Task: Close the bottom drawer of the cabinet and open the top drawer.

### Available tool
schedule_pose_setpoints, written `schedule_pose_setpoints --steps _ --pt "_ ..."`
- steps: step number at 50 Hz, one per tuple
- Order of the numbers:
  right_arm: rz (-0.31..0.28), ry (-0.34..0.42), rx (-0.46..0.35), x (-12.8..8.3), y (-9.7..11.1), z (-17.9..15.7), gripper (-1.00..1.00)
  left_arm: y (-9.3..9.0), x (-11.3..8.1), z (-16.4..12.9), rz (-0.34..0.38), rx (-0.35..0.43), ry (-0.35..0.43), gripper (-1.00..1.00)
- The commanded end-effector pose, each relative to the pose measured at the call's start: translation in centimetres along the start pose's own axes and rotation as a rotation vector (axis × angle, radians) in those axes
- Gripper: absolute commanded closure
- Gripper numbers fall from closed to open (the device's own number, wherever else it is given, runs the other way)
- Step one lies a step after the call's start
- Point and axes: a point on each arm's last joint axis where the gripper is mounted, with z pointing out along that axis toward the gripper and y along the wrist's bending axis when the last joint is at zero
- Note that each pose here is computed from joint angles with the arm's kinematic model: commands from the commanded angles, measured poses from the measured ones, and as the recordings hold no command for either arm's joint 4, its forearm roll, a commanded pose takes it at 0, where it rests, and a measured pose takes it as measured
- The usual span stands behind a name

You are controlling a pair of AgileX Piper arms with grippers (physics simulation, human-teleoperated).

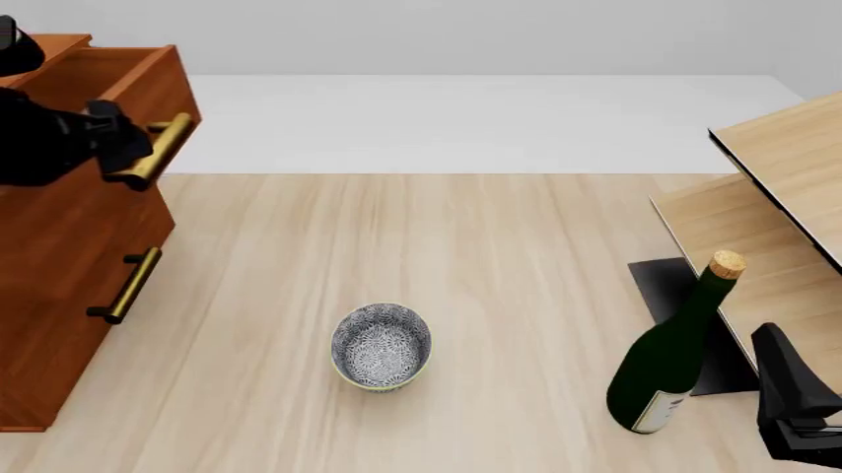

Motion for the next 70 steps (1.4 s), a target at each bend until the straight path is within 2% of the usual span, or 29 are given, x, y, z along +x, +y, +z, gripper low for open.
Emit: schedule_pose_setpoints --steps 1,19,70 --pt "0.0 0.0 0.0 0.0 0.0 0.0 -1.0 -1.3 1.6 1.4 0.007 0.054 0.066 -1.0" --pt "-0.001 0.0 0.001 0.0 0.0 0.0 -1.0 -3.1 2.5 1.8 -0.004 0.112 0.093 -1.0" --pt "0.002 0.0 0.001 0.0 0.0 0.0 -1.0 -7.5 4.2 1.6 0.034 0.256 0.131 -1.0"
